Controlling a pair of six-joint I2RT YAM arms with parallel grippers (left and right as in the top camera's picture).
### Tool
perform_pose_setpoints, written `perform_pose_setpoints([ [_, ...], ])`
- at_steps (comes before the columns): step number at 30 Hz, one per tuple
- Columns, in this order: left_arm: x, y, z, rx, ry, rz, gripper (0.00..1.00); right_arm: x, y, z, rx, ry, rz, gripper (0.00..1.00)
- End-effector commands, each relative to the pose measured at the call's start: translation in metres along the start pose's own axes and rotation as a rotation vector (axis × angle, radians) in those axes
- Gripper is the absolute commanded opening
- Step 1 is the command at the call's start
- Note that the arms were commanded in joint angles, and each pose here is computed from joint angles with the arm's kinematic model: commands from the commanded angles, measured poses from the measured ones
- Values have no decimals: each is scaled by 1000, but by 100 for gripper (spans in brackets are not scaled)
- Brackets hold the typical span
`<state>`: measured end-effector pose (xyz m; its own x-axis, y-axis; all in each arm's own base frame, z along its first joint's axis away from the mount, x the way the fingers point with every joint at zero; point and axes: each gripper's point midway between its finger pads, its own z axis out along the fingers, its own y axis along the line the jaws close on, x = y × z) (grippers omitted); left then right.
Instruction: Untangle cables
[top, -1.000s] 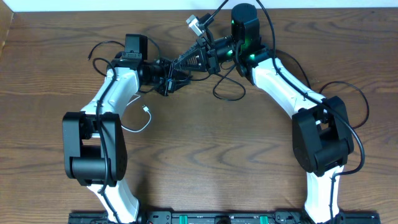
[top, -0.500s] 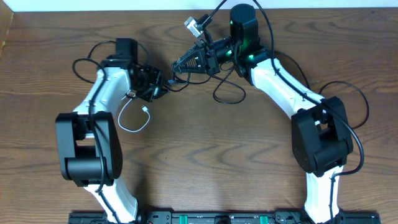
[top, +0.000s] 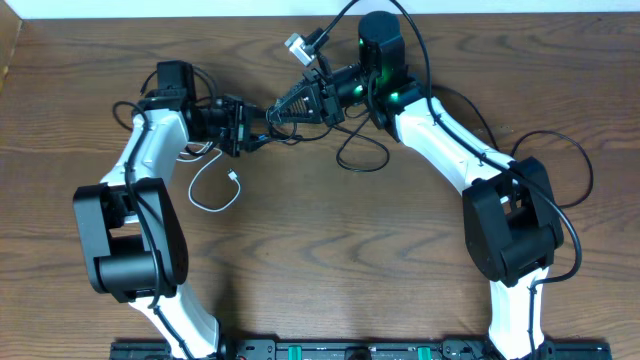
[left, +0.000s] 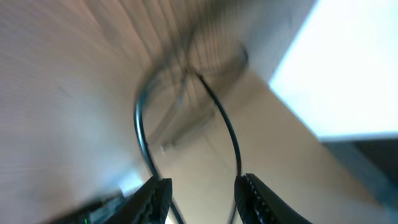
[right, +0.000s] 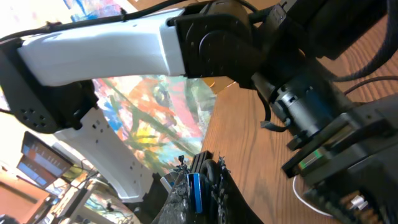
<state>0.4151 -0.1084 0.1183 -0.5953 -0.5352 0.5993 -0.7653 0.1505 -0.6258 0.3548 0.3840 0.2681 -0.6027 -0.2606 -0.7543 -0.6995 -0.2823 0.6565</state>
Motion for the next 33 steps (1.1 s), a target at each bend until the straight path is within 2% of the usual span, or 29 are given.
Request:
perform_pose_setpoints([
  [1, 48, -13, 9, 72, 255, 0, 40, -16, 17, 5, 11, -14, -54, 1],
  [7, 81, -22, 9, 104, 426, -54, 40, -15, 18, 6, 7, -11, -54, 1],
  [11, 86, -25, 6, 119, 460, -53, 34, -15, 18, 5, 5, -10, -54, 1],
  [14, 89, -26, 5, 128, 479, -47, 21, -15, 18, 6, 5, -10, -54, 1],
  [15, 93, -28, 2, 145, 508, -33, 12, -15, 18, 6, 5, -9, -53, 1],
  [16, 93, -28, 2, 145, 508, -33, 11, -15, 18, 6, 5, -9, -53, 1],
  [20, 90, -27, 4, 138, 485, -23, 8, -15, 18, 5, 6, -10, -53, 1],
  [25, 70, -18, 13, 83, 356, -20, 8, -15, 18, 5, 6, -11, -35, 1],
  [28, 72, -23, 8, 113, 385, -4, 10, -15, 18, 5, 6, -11, -35, 1],
  [33, 49, -38, -10, 193, 322, 87, 14, -16, 18, 4, 7, -12, -35, 1],
])
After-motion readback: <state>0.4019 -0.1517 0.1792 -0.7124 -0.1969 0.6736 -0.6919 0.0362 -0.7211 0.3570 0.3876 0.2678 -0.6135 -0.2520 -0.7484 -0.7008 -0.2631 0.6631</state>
